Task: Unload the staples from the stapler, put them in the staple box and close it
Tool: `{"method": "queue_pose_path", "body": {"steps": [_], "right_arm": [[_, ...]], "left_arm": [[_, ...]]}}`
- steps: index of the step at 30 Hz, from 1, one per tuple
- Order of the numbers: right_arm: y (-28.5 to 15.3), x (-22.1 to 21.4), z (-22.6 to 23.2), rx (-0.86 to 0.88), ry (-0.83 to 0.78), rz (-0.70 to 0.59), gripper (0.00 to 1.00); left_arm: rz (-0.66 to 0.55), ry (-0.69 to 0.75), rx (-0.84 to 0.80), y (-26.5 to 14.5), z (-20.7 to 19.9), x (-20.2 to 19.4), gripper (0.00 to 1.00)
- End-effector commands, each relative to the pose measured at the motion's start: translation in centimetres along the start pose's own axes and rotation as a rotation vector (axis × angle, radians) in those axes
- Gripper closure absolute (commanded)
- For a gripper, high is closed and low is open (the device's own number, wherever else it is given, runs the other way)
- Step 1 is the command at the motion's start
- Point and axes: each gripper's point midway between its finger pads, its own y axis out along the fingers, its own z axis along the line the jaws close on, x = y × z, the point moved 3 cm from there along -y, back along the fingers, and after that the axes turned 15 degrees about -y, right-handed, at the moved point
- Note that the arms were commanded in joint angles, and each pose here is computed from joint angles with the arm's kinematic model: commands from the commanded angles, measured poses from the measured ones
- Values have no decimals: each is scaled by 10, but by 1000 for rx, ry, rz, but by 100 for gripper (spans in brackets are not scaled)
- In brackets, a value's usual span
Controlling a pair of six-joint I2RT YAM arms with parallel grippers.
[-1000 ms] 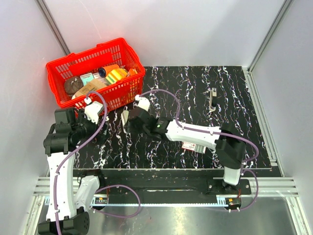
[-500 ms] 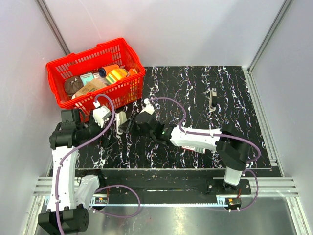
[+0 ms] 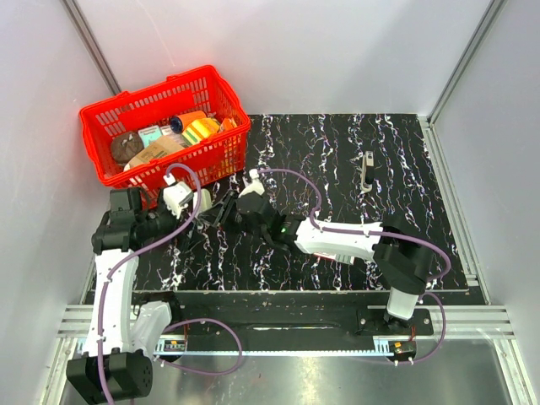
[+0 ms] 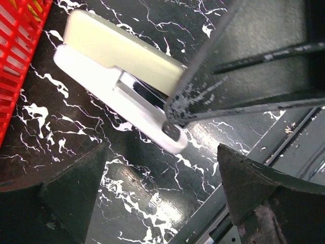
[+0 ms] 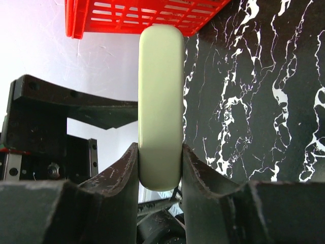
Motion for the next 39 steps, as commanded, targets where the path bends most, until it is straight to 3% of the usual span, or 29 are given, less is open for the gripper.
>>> {"method": "queue_pose_path", "body": {"steps": [1, 5, 12, 15, 20, 25, 39], "right_arm": [[-19, 22, 45, 155, 55, -49, 100], [-21, 17, 46, 167, 72, -35, 100], [-22, 11, 45, 194, 91, -16, 100], [-24, 10, 43, 191, 91, -18, 100], [-23, 5, 34, 171, 77, -5, 100], [-22, 2, 18, 134, 54, 8, 100], [-17, 0, -30, 63, -32, 61, 100]], "left_arm": [[-84, 39, -16, 6, 6, 20, 8], [-71, 31, -50, 11, 6, 20, 22], [-48, 33, -56, 15, 8, 10, 37], [-38, 55, -53, 15, 9, 7, 52], [-33, 73, -40, 14, 10, 2, 68], [-14, 100, -17, 13, 13, -2, 100], [51, 224, 118, 16, 38, -26, 100]]}}
